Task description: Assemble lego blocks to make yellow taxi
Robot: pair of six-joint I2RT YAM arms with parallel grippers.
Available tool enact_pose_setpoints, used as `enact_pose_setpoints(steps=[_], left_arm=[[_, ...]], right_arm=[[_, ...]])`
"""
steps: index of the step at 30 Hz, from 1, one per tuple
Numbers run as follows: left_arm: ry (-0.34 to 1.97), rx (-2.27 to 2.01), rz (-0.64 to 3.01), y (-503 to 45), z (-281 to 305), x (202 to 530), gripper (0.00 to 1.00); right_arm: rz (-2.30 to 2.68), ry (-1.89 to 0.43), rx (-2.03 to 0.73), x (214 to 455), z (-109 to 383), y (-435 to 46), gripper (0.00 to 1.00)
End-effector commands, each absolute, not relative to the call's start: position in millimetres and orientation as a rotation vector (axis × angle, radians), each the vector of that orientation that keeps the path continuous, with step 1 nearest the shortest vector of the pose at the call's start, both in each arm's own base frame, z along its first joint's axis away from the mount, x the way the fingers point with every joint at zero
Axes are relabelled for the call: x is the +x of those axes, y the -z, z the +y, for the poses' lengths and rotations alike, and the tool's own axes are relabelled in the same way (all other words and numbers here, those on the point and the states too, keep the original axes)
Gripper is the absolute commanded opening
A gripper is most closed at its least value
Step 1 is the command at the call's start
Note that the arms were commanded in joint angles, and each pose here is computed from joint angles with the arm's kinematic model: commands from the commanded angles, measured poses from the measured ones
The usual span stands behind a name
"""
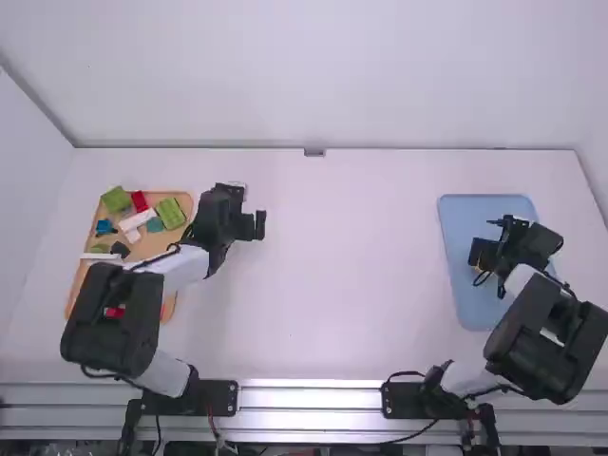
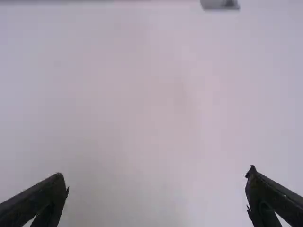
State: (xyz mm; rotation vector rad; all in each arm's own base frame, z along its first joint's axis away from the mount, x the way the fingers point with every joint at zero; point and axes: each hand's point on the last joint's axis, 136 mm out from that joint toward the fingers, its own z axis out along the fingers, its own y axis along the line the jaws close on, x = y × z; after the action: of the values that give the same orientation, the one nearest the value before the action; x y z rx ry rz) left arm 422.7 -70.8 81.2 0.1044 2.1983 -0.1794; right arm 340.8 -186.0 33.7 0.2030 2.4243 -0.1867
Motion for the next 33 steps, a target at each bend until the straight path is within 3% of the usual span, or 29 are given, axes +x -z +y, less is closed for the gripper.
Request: enact_pose_setpoints(steps=[1, 7, 17, 33], left_arm=[[0.127, 0.081, 2.13, -115.1, -68.0, 418.8, 0.99], [0.152, 0.136, 1.991, -193.2, -77.5, 388.8, 0.99], [0.166, 0.108, 1.815, -272.9, -64.6, 339.7, 0.99], [0.0, 0.0, 1.856, -224.3, 0.0, 301.6, 0.78]], right_arm=[[2.384, 0.224, 0.306, 336.8, -191.3, -53.9, 0.98], [2.29, 0.146, 0.36, 330.9, -153.0, -114.1, 0.98], [2.046, 0.067, 0.006, 312.9, -45.2, -222.6, 0.98], [1.815, -0.015, -0.011, 294.5, 2.8, -234.0, 0.76]])
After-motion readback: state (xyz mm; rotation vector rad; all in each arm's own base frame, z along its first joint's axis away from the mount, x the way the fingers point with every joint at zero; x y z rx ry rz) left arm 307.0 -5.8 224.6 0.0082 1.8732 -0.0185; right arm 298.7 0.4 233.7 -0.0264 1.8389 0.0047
